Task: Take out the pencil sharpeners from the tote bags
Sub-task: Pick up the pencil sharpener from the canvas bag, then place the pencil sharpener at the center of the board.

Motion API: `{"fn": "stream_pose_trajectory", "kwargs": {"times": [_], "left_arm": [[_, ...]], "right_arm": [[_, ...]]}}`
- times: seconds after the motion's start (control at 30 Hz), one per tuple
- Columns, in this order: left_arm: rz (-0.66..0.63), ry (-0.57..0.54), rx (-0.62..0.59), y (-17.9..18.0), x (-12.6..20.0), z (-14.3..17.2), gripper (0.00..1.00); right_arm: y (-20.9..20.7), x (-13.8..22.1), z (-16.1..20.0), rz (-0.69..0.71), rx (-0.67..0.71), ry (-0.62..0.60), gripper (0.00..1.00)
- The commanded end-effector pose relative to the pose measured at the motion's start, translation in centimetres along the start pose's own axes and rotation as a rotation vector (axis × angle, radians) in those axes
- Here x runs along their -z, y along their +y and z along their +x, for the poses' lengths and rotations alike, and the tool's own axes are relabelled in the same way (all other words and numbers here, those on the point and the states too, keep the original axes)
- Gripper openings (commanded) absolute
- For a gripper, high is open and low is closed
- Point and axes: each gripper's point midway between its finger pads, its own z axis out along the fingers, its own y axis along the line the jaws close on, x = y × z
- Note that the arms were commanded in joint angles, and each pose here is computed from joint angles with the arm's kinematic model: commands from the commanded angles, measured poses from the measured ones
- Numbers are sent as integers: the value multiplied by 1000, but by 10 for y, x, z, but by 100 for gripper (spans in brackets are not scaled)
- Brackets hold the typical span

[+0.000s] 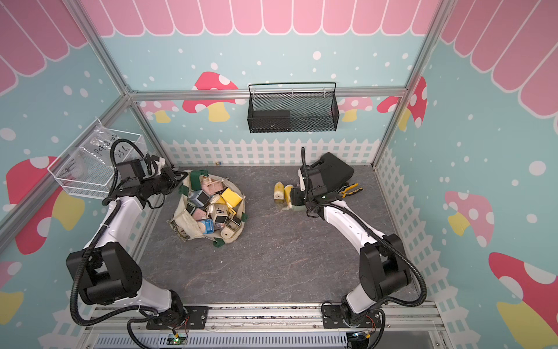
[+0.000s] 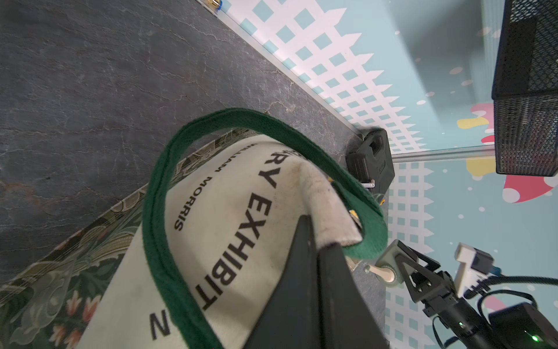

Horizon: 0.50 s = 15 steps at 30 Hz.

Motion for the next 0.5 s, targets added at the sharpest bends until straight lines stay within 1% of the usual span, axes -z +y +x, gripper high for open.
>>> {"fn": "stream_pose_trajectory", "kwargs": {"times": [0.0, 0.17, 0.37, 0.47], "left_arm": [[22, -46, -23, -6, 9, -13, 0], [21, -43, -21, -5, 9, -12, 0], [21, -44, -23, -6, 9, -13, 0], [19, -44, -21, -5, 9, -13, 0]], "right_arm": [[-35, 5, 3, 83, -14, -27, 55], [-83, -11, 28, 187, -51, 43, 56], [-115, -35, 32, 246, -67, 84, 56], [-126, -48, 31, 248, -85, 103, 56]]}}
